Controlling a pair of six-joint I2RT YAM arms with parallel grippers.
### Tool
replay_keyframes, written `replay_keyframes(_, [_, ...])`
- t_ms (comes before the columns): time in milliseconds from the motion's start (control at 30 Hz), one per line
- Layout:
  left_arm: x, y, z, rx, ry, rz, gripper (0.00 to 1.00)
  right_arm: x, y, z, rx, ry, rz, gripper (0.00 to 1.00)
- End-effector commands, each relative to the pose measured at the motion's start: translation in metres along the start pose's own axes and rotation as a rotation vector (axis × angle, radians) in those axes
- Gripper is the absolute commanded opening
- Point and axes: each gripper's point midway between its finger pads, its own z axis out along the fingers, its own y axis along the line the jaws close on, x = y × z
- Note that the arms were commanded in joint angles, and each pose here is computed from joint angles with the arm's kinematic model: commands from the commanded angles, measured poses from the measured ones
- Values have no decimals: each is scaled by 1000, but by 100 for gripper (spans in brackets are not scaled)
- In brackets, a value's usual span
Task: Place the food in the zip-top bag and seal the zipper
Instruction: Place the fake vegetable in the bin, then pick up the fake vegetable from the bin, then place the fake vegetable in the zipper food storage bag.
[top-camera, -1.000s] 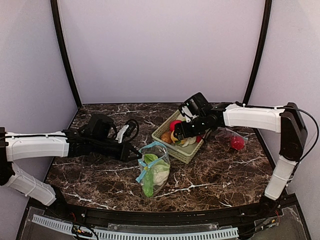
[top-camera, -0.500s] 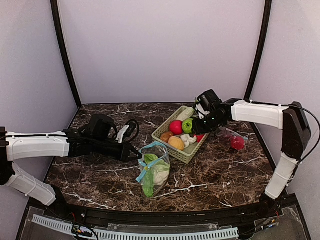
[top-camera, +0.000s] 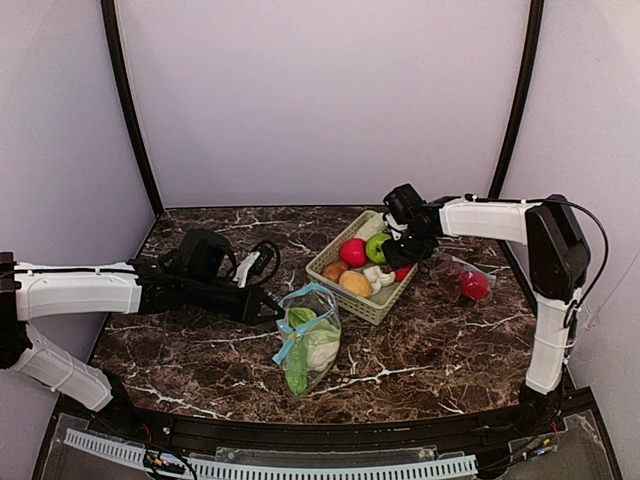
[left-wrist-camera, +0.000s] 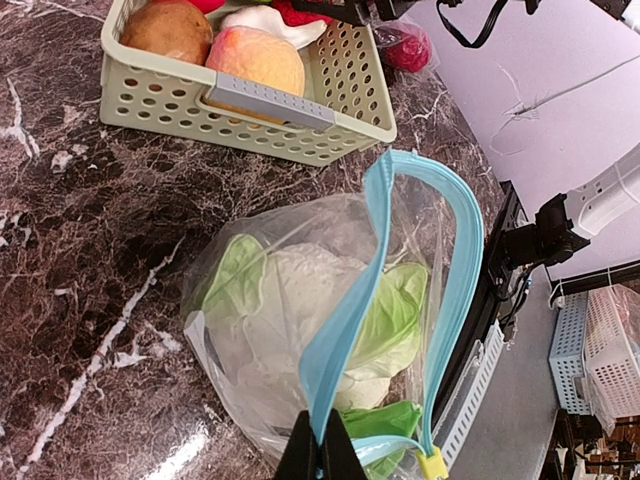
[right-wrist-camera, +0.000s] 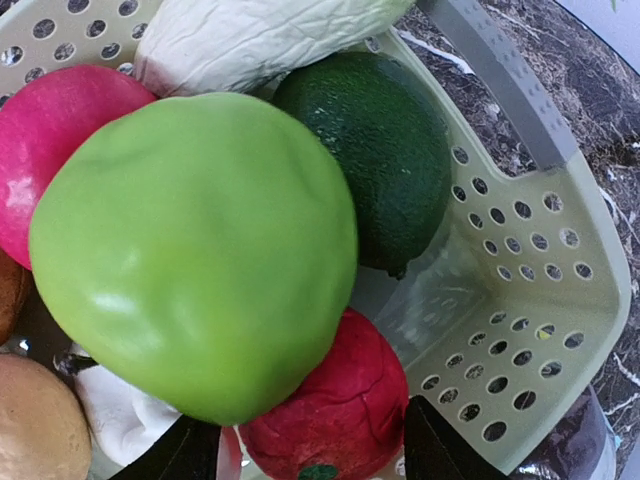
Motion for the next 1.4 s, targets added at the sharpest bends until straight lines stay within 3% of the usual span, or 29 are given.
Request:
replay_keyframes(0, [-6, -5, -2, 12, -3, 11, 1, 3, -10, 19, 48, 34, -33, 62])
replay_keyframes(100, [-7, -6, -4, 9, -9, 12, 1, 8, -5, 29, 30, 56, -42, 61])
replay_keyframes(233, [-8, -7, -6, 6, -12, 15, 1, 11, -5, 30, 28, 64, -37, 44])
replay_keyframes(367, [-8, -7, -8, 2, -13, 16, 1, 2, -10, 11, 36, 25, -28, 34])
replay_keyframes(700, [-11, -10, -11, 8, -24, 23, 1, -31, -34, -102, 35, -161, 23, 33])
replay_keyframes(867, [-12, -11, -11, 11, -26, 27, 1, -30, -18, -137, -92, -212, 37, 34])
replay_keyframes(1200, [-13, -12, -10, 15, -27, 25, 1, -18, 133, -245, -664, -409, -182, 37])
replay_keyframes(1367, [-13, -12, -10, 18, -26, 23, 1, -1, 196, -267, -835, -431, -259, 37])
